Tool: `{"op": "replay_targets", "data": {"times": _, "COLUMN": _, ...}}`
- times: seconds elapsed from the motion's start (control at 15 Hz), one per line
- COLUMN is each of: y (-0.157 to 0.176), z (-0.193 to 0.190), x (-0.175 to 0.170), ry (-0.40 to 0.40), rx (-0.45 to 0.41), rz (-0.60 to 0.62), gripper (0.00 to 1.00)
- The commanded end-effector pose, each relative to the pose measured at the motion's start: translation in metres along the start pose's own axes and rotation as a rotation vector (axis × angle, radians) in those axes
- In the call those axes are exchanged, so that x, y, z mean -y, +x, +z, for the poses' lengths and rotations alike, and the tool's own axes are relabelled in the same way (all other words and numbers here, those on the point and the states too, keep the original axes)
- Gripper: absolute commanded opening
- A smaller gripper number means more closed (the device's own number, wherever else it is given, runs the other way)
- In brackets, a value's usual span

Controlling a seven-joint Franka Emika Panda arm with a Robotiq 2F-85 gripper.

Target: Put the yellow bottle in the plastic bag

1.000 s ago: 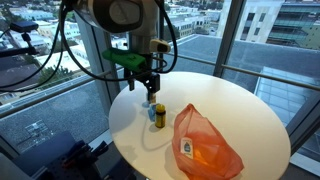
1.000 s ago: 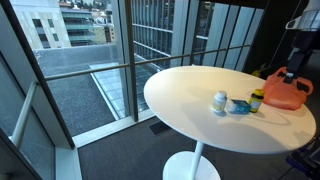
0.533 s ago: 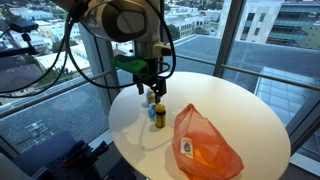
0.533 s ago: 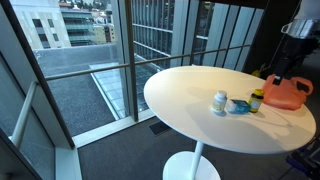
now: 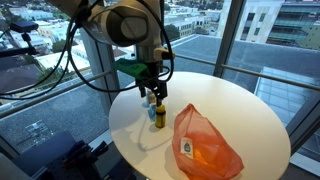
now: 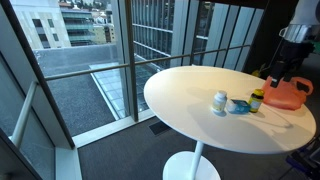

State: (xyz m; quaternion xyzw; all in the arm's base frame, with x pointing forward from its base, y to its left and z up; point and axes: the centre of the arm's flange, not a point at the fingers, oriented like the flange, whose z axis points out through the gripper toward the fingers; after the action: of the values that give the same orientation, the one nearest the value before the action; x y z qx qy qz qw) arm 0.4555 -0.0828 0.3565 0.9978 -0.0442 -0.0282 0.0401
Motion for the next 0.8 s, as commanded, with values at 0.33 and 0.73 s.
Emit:
{"op": "replay_targets", "data": {"times": 0.33, "y": 0.008, "z": 0.003, "x": -0.003, "ry": 0.04, "rx": -0.038, "rz": 0.028, "gripper": 1.0}}
{"op": "replay_targets", "data": {"times": 0.73, "y": 0.022, "z": 0.014, "x": 0.002, "ry": 0.024, "rx": -0.078, "rz": 0.04, "gripper": 1.0}}
